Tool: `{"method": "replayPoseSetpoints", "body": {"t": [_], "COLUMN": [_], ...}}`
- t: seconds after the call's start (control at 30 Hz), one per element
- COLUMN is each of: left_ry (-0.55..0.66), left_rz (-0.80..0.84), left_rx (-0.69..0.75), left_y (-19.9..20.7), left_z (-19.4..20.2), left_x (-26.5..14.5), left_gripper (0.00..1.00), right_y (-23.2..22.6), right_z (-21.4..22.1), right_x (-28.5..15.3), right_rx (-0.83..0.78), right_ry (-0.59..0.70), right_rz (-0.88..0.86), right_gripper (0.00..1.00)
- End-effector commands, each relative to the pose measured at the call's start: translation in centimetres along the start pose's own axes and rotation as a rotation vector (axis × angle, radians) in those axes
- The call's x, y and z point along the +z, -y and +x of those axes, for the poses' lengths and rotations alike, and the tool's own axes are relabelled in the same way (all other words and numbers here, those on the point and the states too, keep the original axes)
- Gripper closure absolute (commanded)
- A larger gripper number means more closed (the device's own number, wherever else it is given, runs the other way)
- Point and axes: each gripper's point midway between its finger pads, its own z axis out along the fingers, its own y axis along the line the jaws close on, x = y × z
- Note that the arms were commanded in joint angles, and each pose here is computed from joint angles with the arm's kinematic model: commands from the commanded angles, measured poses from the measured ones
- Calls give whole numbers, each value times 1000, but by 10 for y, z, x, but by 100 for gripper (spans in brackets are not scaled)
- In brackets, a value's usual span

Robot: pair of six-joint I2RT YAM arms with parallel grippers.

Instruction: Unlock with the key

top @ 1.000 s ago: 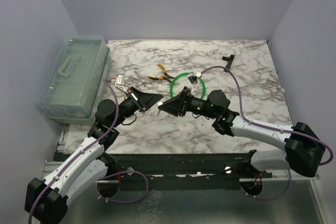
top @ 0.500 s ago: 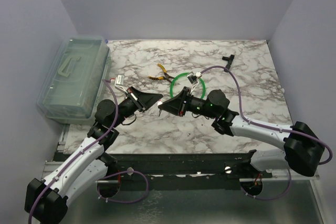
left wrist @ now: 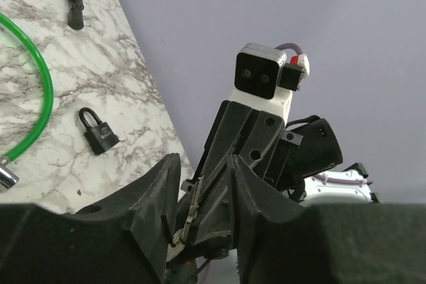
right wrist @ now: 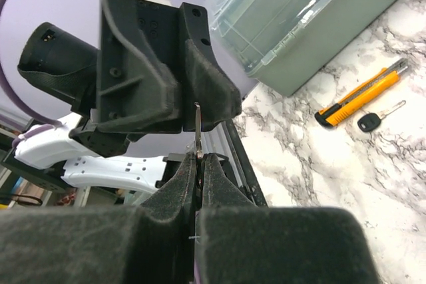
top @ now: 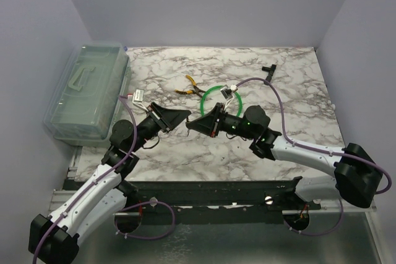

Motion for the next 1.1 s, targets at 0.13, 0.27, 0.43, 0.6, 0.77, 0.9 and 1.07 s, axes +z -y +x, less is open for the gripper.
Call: {"method": "replayPoseSetpoints", "body": {"t": [0.13,0.27,0.43,0.6,0.77,0.9,1.07], "left_ry": [24,24,-51,-168,-311,-396,-489], "left_rz": [-72,-201,-380,-504,-636,-737,-837], "left_rx": [66,128,175,168,129,131,171], "left_y": [-8,-23,-49,-77,-113,-138,-159], "left_z": [-5,-11,-9,3,22,41,70], "left_x": [-7,-12,-12,1,20,37,60], "left_gripper": [27,23,24,27,32,36,39], "right_y": [18,42,75,98,122,128,131], "right_z": [1,11,24,32,55,73,79], "right_x": [-18,-38,-70,-103,-134,-146,-157], "right_rx": [4,26,71,149,303,361,338], "right_ry": [-10,-44,-121,-162,-233,-260,-271], "right_rz": [163,302,461,523,552,554,584], "right_gripper": [99,100,100,100,100,100,100]}}
